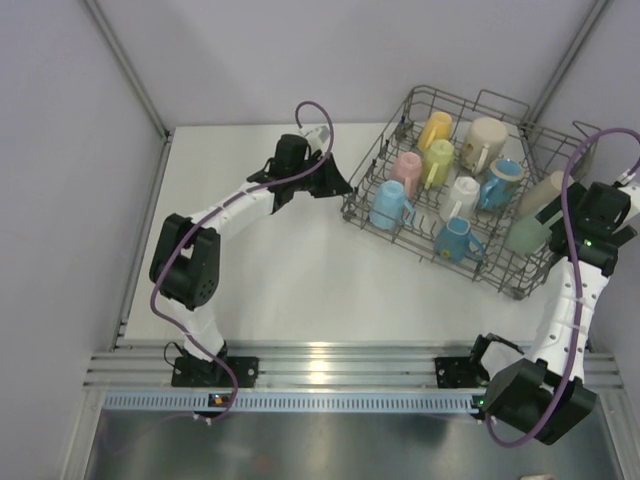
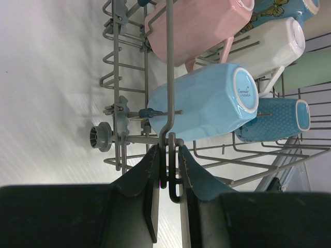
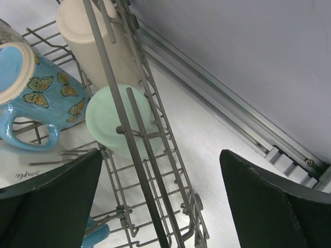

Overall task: Load the cups into the dish rack
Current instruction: Move the dish rack

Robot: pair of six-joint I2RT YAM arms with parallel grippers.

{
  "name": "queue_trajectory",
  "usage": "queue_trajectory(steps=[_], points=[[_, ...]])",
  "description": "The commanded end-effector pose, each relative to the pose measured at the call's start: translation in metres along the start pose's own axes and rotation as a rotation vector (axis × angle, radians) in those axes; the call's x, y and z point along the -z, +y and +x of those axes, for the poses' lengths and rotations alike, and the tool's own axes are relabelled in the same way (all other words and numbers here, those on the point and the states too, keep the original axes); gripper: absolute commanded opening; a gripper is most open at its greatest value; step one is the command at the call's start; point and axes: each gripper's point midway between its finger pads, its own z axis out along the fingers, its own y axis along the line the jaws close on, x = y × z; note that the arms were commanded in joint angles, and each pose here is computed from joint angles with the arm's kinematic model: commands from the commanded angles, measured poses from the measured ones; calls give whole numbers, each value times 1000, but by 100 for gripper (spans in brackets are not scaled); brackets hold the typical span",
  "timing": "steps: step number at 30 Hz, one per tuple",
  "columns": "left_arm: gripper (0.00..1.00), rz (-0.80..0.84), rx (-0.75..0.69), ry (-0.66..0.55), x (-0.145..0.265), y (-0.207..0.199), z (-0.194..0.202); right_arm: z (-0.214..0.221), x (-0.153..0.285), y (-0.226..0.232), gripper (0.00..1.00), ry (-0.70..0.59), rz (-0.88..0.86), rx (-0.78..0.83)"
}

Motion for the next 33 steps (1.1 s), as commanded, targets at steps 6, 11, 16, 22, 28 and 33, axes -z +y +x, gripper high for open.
queue_trajectory(steps=[6,11,16,22,28,33], points=[[13,35,-101,-91,-22,-11,-33,-16,4,17,96,-41,-88,-16],[44,49,-93,-83,-22,-16,-34,-27,18,30,99,-50,-159,-40],[76,16,-113,-126,-3,-21,-39,-41,43,51,100,-82,-281,-77],[98,4,-159,-202,36,-48,-64,-52,73,80,99,-71,-407,-54],[98,9,-200,-269,76,-78,-87,-52,125,143,99,-57,-700,23],[98,49,-235,-329,126,-109,-89,-41,208,195,99,-40,-1103,83]])
